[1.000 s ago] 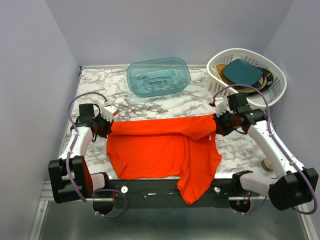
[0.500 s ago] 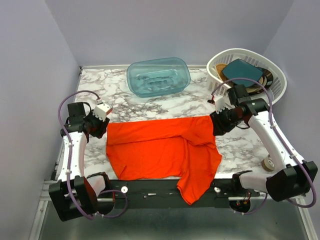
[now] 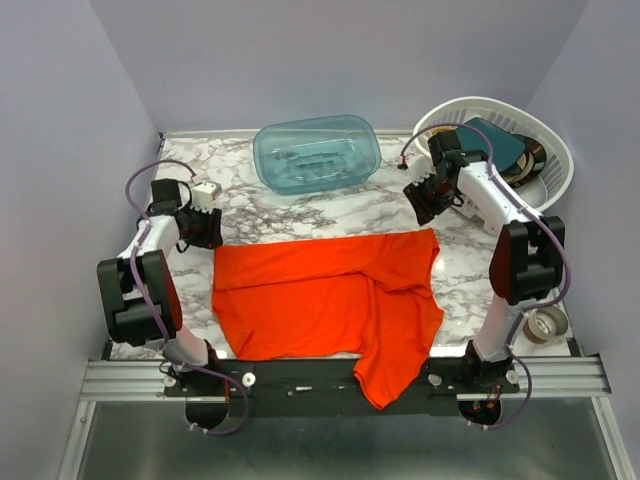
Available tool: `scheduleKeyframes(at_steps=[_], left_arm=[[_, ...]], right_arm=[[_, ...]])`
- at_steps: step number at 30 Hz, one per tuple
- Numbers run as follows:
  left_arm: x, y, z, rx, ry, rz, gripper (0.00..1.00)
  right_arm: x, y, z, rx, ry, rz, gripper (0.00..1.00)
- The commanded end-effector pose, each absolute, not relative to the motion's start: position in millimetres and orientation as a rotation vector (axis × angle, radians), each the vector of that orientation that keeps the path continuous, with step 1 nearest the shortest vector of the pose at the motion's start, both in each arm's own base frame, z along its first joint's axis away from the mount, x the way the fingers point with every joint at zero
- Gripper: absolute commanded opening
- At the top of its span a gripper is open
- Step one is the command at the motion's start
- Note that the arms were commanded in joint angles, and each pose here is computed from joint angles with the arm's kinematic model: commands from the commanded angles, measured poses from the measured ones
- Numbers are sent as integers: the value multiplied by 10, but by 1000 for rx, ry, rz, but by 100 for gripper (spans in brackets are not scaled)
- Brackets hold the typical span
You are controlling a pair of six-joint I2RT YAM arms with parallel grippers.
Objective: Roll the t-shirts
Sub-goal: Fold the T-shirt at the center of the board.
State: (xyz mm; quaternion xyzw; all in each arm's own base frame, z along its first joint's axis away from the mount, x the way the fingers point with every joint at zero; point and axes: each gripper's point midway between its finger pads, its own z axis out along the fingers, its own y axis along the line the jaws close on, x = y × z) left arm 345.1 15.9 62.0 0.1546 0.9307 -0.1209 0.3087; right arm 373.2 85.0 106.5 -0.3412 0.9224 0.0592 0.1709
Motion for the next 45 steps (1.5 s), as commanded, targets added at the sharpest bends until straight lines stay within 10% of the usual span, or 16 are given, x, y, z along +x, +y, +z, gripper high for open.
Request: scheduleKeyframes(at_steps=[1,34,41,45], left_arm=[[3793,219,691,363,2447,-309,57],[3621,169,365,424,2606,-430,59],[3593,146,423,421,2592,-454,62],[3645,118,583,394,2541,-506,65]], right_arm=[[4189,488,1003,-978,2598,-21,53],[3739,410,-41,-1278,2866,161,49],[3714,521,-35,-1322,2826,277,4],[3750,492,13,-1299,2793,220,1]])
